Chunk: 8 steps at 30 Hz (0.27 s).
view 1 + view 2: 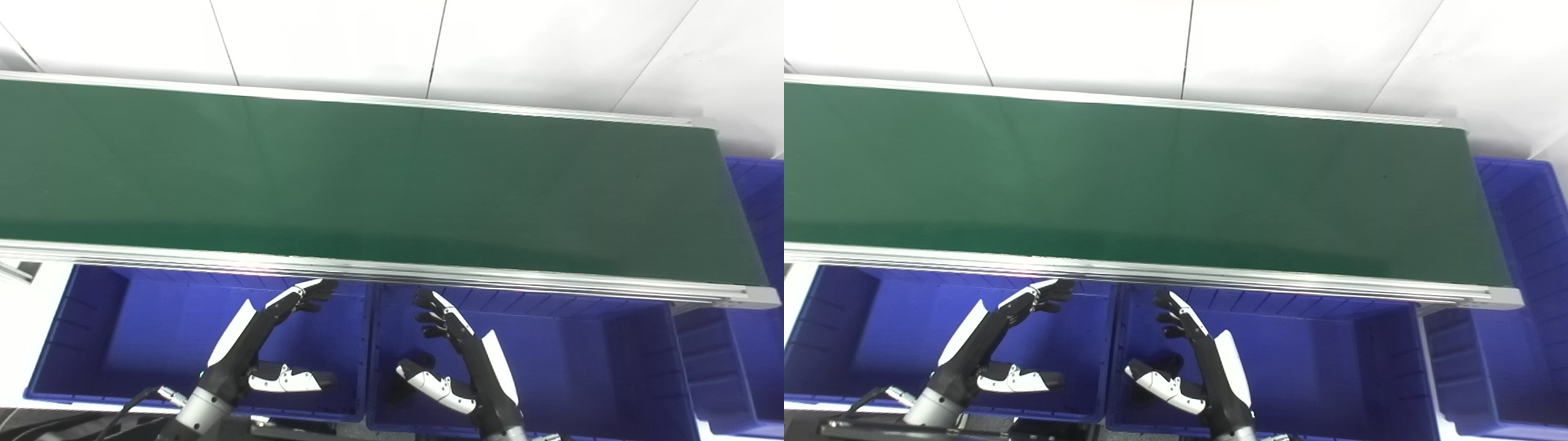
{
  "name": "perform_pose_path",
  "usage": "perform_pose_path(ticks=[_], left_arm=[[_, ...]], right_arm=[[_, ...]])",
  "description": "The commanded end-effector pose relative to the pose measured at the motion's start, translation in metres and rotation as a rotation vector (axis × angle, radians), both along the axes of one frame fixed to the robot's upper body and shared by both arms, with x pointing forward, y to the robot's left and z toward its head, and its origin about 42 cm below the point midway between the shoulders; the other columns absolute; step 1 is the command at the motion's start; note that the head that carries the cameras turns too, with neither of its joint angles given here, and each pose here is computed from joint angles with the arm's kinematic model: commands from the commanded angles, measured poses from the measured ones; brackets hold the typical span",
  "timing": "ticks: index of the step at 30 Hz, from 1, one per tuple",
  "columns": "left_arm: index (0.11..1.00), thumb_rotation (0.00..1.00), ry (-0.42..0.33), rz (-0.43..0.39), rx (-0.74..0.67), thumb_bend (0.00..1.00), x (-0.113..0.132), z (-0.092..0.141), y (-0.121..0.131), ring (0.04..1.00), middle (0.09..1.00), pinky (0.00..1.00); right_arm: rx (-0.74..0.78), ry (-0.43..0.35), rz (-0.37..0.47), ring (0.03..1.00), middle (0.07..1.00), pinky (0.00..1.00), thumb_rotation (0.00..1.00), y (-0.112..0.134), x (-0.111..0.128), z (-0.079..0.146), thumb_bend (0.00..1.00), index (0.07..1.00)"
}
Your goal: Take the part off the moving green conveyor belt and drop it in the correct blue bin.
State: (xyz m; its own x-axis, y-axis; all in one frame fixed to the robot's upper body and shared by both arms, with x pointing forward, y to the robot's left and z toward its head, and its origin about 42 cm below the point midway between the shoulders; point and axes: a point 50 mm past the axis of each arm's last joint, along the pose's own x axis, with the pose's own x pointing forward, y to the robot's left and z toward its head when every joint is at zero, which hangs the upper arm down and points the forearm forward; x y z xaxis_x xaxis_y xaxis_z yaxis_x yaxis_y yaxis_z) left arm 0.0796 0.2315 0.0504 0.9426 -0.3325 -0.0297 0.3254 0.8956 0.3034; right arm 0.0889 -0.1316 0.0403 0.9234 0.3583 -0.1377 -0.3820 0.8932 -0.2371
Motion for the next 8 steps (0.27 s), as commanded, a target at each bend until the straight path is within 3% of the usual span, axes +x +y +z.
perform_pose_path(ticks=[1, 8], left_arm=[[0.815, 0.48, -0.035, 0.0, -0.008, 0.76, -0.0014, 0.0046, 0.0031, 0.799, 0.826, 0.72], [0.799, 0.48, -0.027, 0.004, -0.001, 0.78, -0.0025, -0.0006, 0.0035, 0.787, 0.815, 0.7]], right_arm=[[0.039, -0.061, 0.008, 0.795, 0.845, 0.72, 0.6, 0.0024, 0.0027, 0.0078, 0.79, 0.879], [0.072, -0.075, -0.006, 0.794, 0.841, 0.72, 0.58, 0.0032, 0.0021, 0.0013, 0.79, 0.874]])
